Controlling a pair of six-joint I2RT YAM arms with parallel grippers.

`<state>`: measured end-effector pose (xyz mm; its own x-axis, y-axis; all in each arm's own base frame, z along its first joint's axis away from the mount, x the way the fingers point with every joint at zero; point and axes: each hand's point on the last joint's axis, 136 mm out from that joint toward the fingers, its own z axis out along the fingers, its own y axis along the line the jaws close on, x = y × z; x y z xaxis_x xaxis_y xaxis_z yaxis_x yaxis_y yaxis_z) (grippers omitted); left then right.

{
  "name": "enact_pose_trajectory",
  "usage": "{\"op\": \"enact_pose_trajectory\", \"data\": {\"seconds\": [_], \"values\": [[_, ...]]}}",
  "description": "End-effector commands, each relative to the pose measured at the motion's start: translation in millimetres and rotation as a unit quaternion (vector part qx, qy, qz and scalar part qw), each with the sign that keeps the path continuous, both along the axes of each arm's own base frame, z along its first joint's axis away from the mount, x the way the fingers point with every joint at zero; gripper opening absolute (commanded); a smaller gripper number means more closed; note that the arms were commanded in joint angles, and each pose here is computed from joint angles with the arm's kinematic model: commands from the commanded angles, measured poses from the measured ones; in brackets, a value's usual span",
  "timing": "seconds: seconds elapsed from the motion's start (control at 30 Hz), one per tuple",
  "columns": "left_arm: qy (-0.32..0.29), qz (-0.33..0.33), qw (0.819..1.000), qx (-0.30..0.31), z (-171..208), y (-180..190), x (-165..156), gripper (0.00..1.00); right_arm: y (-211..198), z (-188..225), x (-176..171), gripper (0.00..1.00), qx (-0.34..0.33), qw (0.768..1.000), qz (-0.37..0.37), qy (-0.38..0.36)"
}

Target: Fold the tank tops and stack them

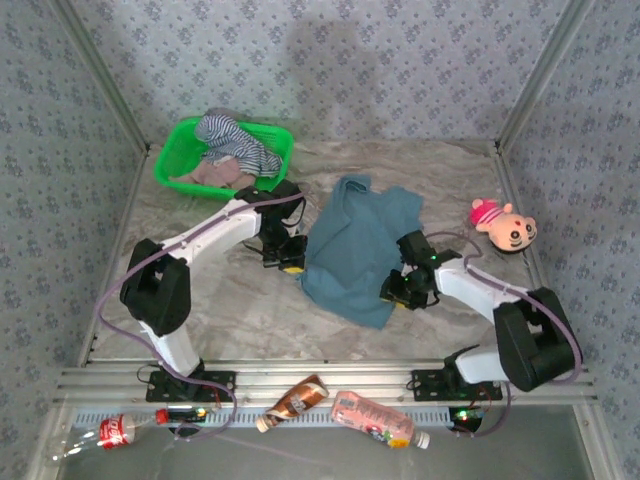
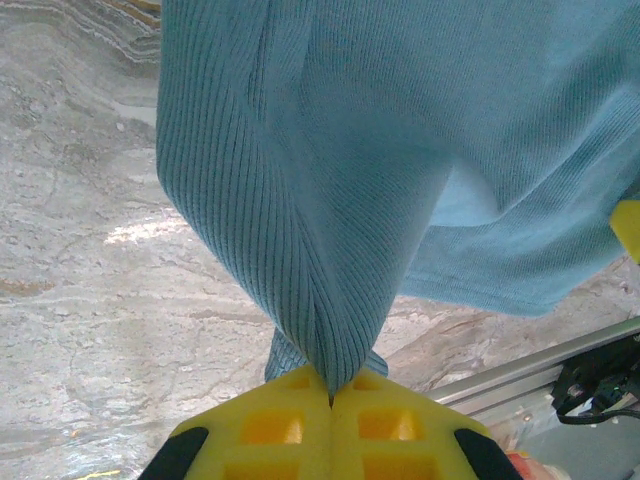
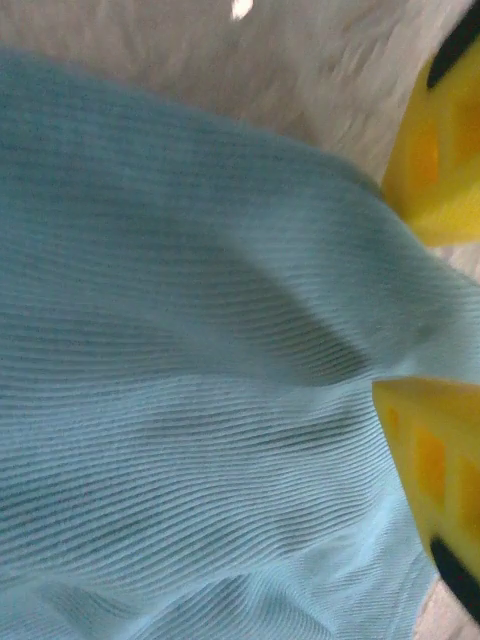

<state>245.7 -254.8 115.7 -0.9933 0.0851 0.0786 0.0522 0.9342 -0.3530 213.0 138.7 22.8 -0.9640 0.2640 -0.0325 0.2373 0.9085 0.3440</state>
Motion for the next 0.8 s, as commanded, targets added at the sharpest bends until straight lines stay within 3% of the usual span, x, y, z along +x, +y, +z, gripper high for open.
{"op": "enact_pose_trajectory", "data": {"seconds": [0.0,0.23,0.5,0.6,0.77], "values": [[-0.005,0.005,1.0,0.005,7.0,-1.4,2.0,0.01,3.2,-4.9,-0.1,0.24,0.001,1.0,0.007,0.005],[-0.012,0.016,1.0,0.02,6.6,8.1,5.4,0.0,-45.0,31.2,-10.0,0.01,-0.059,0.998,0.011,-0.007],[0.009,0.039,0.999,0.003,-14.5,1.4,2.9,0.0,-92.3,113.4,11.1,0.0,-0.107,0.991,-0.009,-0.074],[0.026,0.05,0.998,-0.002,-33.4,-2.1,-2.3,0.0,-74.3,111.7,20.9,0.0,-0.093,0.994,0.022,-0.057],[0.029,0.057,0.998,0.029,-64.3,6.4,-4.2,0.0,-15.8,70.9,43.6,0.01,-0.067,0.994,0.083,-0.032]]}}
